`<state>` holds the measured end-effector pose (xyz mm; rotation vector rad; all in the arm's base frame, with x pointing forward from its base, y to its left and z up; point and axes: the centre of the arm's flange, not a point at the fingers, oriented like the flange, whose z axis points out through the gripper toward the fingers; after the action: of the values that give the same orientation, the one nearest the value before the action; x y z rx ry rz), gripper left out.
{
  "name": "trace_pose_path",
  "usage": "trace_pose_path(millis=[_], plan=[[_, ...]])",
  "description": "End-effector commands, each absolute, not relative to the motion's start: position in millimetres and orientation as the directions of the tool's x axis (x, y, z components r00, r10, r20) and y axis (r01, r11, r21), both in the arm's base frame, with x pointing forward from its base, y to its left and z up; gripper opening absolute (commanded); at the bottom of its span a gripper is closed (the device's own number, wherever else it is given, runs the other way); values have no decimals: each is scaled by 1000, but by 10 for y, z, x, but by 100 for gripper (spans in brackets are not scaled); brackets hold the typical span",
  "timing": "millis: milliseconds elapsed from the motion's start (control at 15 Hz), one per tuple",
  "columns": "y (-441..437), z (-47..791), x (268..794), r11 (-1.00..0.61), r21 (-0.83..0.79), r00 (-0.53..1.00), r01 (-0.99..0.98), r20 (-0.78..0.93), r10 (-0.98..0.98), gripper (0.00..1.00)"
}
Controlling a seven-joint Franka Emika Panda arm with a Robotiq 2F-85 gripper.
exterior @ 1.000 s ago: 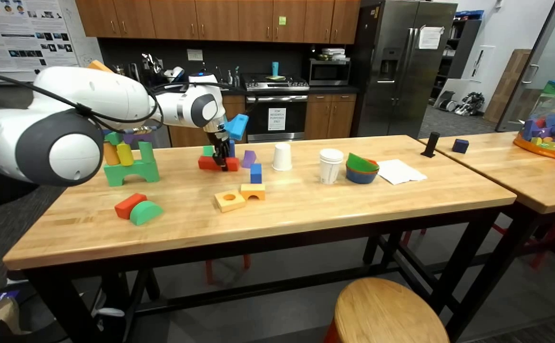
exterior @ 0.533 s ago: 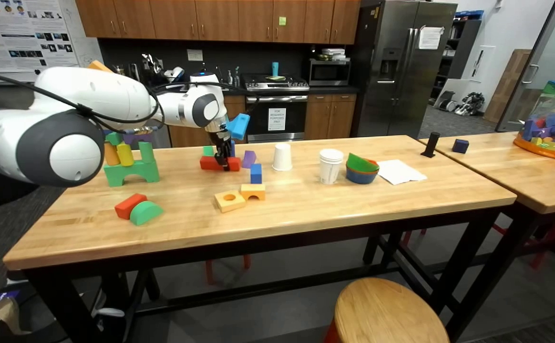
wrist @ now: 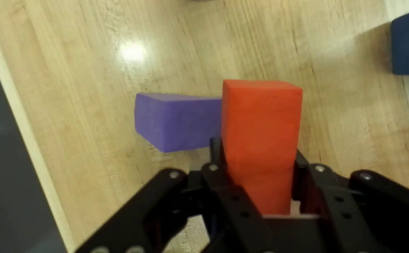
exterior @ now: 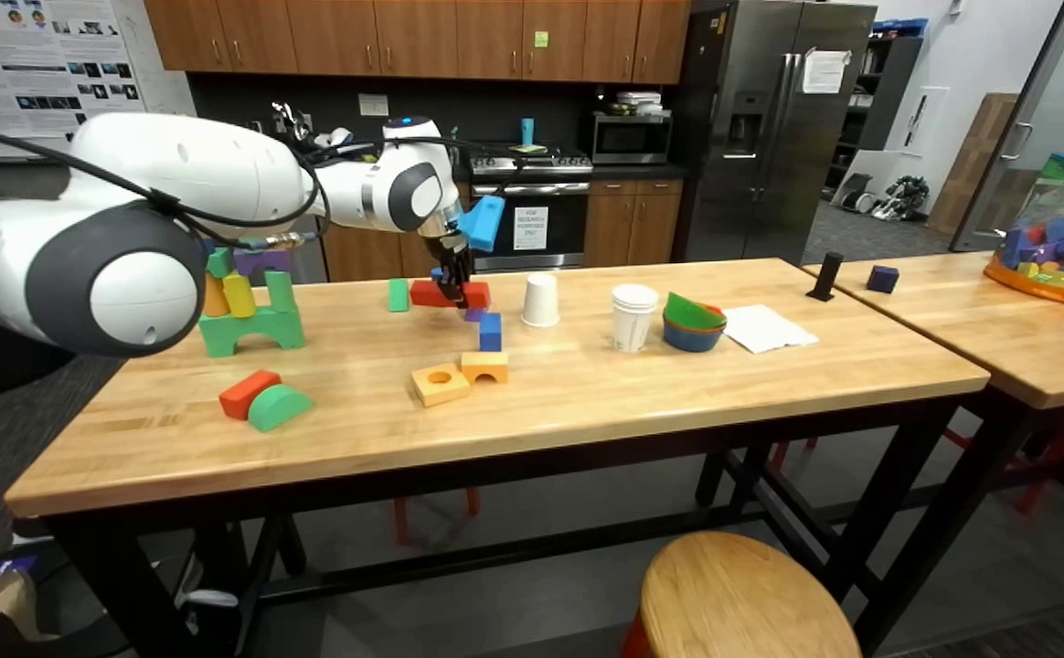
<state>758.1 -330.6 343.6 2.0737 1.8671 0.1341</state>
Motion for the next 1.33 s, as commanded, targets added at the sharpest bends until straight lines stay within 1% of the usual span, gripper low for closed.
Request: trace_pose_path(millis=[0,400,800,867,1133,1267], plan=[[-3409,3860,7287,-71,353,132,933,-154,979,16],[-3474,4624,6943,-48,394,131,918,-184,974,16],[-3435,5159,6547,-47,388,124,920,-175,977,16],[-3421,5211,6470,-57,385,126,921,-156,980,16],[-3204,5341,6123,-85,465,135,881,-76,988,16],[-3124,5381,5988,-91,447,124,890,-45,991,16]])
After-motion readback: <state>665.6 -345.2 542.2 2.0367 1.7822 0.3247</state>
